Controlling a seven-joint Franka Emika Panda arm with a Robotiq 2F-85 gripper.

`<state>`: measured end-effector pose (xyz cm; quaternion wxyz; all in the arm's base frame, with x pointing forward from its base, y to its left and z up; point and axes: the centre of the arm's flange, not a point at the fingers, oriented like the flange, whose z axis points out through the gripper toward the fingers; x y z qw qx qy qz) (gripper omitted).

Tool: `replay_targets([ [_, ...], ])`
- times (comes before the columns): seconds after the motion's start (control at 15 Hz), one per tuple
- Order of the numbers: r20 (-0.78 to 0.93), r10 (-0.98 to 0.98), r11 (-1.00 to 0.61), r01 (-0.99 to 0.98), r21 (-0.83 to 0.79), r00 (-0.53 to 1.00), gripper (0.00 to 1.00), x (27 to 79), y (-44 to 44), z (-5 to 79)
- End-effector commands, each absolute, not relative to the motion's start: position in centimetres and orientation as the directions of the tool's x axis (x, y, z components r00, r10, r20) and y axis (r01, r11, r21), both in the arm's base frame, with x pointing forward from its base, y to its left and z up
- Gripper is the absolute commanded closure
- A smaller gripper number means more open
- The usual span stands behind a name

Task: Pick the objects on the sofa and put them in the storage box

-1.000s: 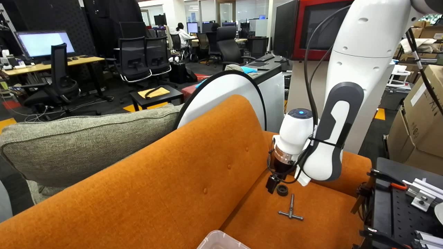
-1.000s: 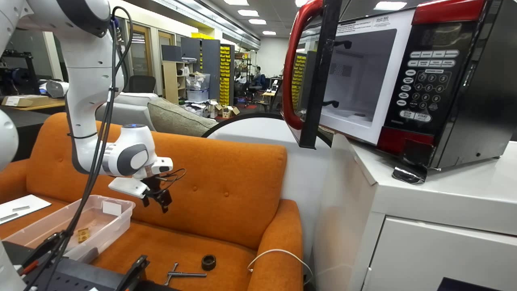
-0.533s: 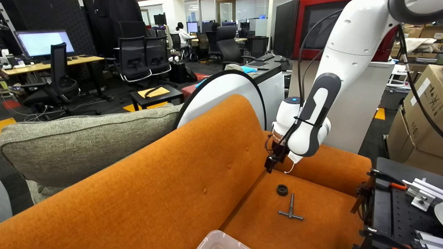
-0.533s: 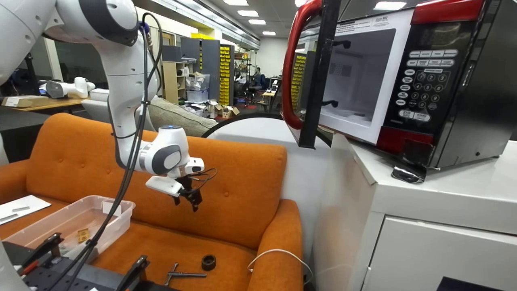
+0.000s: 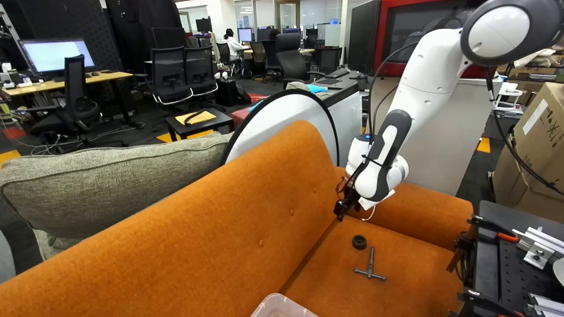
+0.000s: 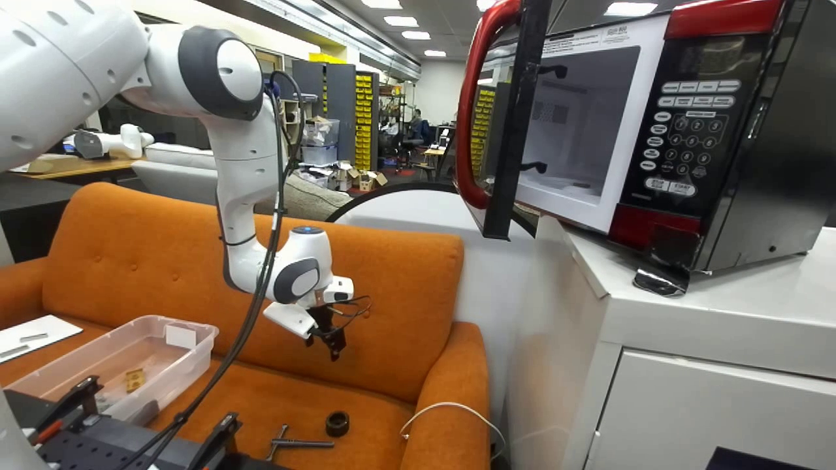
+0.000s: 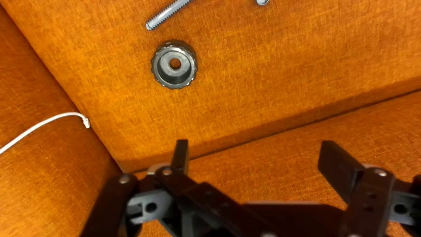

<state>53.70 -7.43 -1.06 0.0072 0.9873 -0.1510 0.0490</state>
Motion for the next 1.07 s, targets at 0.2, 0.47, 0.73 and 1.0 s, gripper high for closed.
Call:
replay_targets([
  [0.2, 0.055, -0.43, -0.903, -0.43, -0.009, 0.901, 0.0, 55.2, -9.7, -6.7],
  [0.47, 0.047, -0.422, -0.906, -0.423, 0.004, 0.905, 0.0, 54.1, -9.7, -8.0],
  [0.73, 0.042, -0.434, -0.9, -0.435, 0.003, 0.9, 0.0, 54.5, -9.7, -8.7],
  [1.0, 0.022, -0.466, -0.885, -0.466, 0.007, 0.885, 0.0, 53.8, -9.8, -10.3],
])
